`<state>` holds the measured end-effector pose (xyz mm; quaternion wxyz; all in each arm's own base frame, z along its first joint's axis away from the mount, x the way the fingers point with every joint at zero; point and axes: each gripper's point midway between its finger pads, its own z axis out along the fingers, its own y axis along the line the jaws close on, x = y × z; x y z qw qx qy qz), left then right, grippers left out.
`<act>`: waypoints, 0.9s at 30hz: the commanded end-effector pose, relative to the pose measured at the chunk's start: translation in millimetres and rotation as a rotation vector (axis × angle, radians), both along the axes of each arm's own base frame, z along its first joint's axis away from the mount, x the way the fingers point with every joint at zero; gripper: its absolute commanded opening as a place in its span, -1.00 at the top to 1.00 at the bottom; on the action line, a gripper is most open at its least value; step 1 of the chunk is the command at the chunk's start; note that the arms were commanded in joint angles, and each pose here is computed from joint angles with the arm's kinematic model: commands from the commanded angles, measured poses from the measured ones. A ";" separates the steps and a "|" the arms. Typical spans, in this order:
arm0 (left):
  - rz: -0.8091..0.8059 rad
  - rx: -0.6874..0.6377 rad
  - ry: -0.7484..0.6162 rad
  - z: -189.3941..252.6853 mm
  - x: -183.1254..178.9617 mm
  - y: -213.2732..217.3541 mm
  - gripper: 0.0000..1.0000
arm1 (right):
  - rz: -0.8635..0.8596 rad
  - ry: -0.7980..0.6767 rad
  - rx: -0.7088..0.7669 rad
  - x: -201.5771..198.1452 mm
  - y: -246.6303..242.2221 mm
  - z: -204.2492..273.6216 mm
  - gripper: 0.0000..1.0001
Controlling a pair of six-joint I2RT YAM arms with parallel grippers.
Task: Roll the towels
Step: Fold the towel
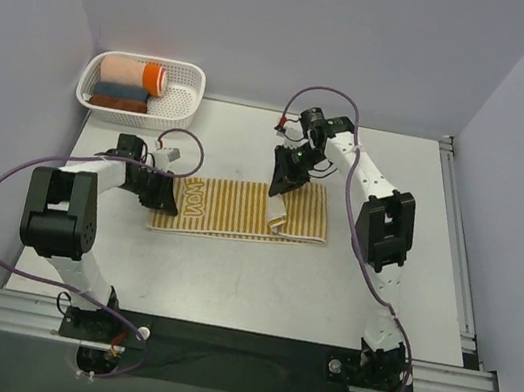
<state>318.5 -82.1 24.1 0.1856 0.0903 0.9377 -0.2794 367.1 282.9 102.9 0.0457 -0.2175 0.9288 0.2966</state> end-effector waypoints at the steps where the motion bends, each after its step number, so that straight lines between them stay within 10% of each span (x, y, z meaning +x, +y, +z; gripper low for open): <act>1: -0.010 -0.002 -0.015 0.9 2.7 1.1 0.49 | -0.006 0.011 0.006 1.5 10.9 -0.1 1.00; 27: -0.014 0.010 -0.015 -1.1 1.4 3.2 0.48 | 0.039 0.105 -0.023 -25.1 28.6 -33.8 1.00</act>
